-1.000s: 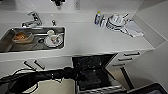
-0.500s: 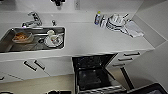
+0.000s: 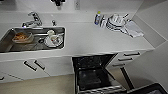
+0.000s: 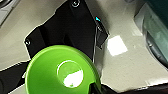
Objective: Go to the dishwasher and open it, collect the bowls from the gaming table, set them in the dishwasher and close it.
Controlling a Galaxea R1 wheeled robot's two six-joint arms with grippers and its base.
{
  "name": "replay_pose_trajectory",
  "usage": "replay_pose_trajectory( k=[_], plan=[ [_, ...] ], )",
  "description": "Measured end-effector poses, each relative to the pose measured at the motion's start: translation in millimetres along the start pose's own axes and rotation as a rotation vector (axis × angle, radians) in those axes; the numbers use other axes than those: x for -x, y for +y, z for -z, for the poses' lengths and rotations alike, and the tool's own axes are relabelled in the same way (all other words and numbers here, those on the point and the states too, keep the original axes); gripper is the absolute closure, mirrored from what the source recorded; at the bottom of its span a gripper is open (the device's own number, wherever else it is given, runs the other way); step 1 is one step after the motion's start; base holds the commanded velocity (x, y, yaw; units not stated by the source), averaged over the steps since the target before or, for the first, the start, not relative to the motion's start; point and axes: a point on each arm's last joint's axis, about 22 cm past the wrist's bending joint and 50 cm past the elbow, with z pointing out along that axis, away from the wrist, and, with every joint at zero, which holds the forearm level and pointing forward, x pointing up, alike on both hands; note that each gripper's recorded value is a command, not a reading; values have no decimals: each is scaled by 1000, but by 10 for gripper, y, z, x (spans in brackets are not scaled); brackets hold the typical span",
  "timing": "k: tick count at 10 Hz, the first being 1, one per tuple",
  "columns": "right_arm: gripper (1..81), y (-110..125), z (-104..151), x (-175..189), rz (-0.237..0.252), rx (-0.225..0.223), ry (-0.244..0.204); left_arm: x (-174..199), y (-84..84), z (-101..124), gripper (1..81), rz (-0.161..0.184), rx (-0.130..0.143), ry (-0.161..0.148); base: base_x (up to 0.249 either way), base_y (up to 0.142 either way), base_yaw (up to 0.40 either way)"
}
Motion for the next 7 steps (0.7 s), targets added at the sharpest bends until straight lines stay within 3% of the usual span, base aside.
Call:
replay_pose_trajectory(
  k=[1,3,4,6,7],
  plan=[
    [811,25,34,-201,-19,2,20,142,-65,-23,10,6,8,7,0,0,0],
    [811,-188,0,-633,-43,-42,62,437,-255,-202,10,32,3,8,0,0,0],
    [811,-314,-21,-813,-48,-62,69,588,-438,-308,10,48,-18,10,0,0,0],
    [811,-512,-34,-1094,-37,-75,56,883,-906,-472,10,80,-86,16,0,0,0],
    [811,-671,-62,-1221,-28,-90,47,1003,-1051,-571,10,84,-106,22,0,0,0]
  ],
)
